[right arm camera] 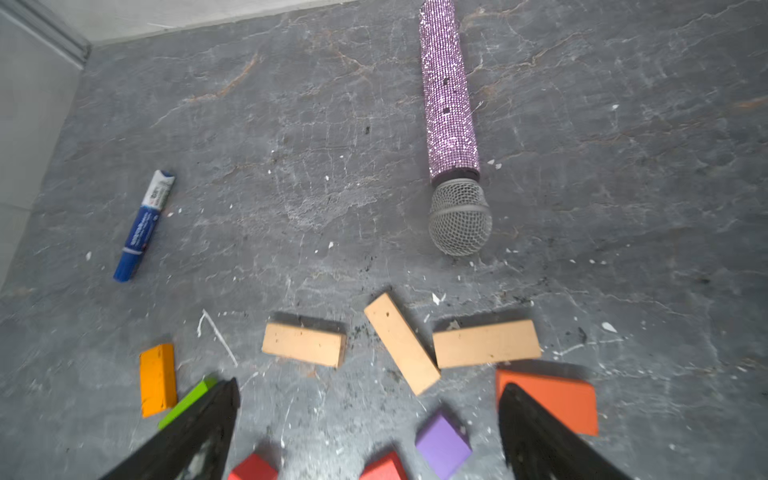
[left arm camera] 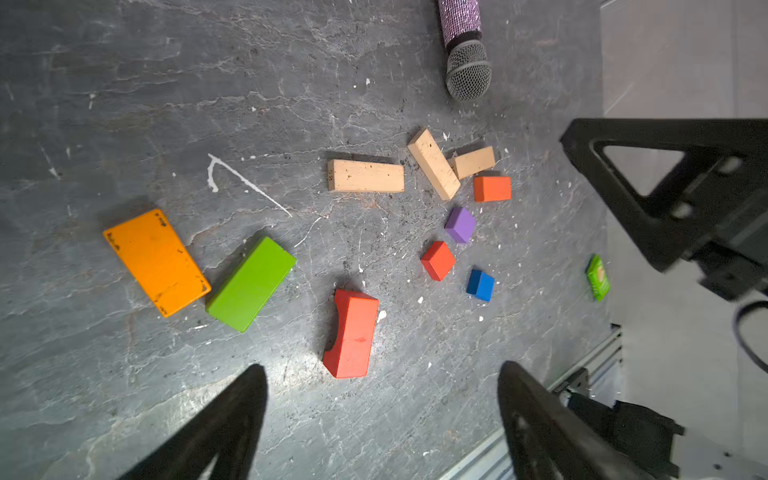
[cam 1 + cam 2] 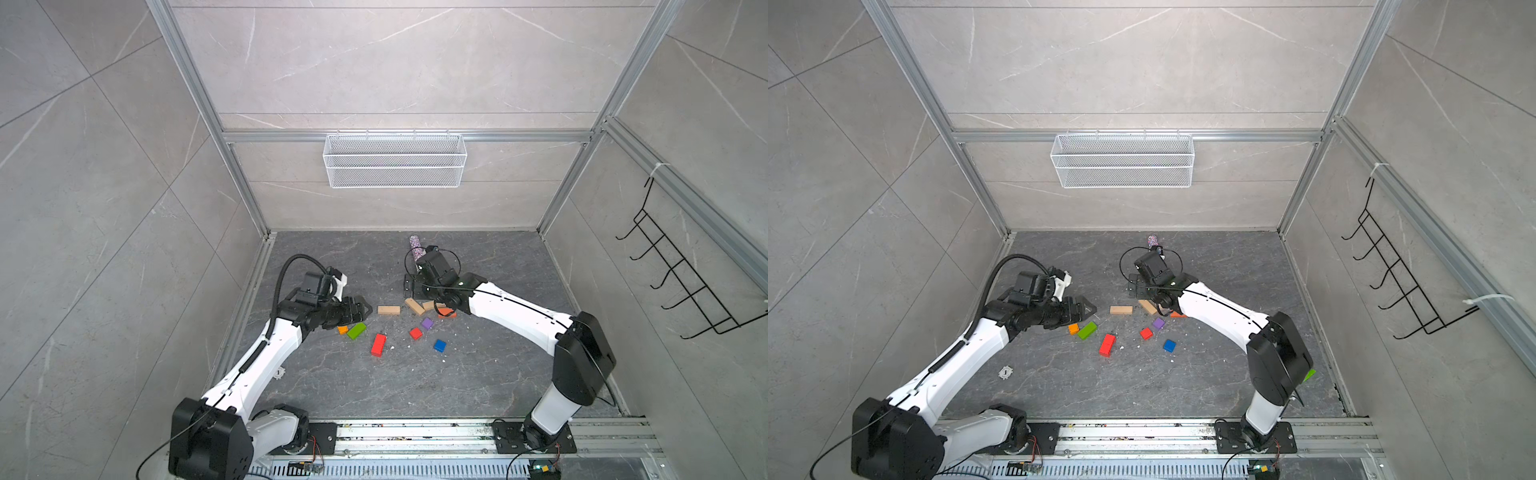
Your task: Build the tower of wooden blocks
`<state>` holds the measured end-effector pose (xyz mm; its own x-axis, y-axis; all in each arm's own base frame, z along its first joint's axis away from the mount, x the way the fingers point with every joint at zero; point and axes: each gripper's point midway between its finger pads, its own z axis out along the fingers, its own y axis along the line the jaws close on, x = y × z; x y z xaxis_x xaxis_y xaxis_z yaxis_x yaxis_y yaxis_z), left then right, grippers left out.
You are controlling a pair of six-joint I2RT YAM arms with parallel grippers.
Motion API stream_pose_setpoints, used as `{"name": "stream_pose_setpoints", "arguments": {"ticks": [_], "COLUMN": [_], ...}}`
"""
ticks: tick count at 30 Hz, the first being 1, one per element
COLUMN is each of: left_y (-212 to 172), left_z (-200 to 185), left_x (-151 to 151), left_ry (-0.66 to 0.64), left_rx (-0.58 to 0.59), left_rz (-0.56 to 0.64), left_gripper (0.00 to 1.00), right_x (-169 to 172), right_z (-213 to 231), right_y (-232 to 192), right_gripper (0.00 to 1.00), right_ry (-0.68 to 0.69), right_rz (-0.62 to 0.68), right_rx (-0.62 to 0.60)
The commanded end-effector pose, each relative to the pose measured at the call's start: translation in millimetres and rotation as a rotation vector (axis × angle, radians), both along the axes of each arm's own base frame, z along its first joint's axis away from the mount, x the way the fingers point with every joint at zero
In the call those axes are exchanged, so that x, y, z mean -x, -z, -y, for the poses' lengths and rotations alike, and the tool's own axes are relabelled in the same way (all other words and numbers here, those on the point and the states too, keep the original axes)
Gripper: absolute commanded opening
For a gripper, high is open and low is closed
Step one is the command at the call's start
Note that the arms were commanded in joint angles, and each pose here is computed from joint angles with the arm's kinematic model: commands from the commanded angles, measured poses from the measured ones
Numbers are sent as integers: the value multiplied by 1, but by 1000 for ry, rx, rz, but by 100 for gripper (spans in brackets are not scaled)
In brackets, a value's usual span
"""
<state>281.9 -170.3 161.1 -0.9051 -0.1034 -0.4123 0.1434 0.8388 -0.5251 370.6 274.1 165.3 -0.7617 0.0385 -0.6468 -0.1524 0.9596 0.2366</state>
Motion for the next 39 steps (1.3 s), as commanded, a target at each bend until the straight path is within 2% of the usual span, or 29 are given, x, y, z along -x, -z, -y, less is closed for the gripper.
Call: {"name": "stream_pose_setpoints", "arguments": {"ticks": [1, 8, 16, 25, 35, 39], "left_y": [0, 22, 43, 62, 89, 103], "left_z": [9, 43, 80, 119, 153, 157], "left_x": [-29, -62, -91, -100, -97, -101], "left_ry": [10, 196, 423, 606, 716, 696], "left_rx": [-115, -276, -384, -425, -506, -534], "left_rz": [76, 117, 164, 220, 218, 189], "left_gripper": [82, 87, 95, 94, 96, 94], "right_x": [25, 62, 86, 104, 111, 111], "right_z": [6, 39, 54, 58, 66, 68], "right_y": [-8, -13, -15, -12, -3, -3], "right_gripper": [99, 99, 99, 99, 99, 99], "right_ry": [-98, -104, -109, -114, -48, -37], "right_rz": [5, -22, -23, -62, -96, -92], "right_rx": [-4, -43, -90, -141, -180, -191]}}
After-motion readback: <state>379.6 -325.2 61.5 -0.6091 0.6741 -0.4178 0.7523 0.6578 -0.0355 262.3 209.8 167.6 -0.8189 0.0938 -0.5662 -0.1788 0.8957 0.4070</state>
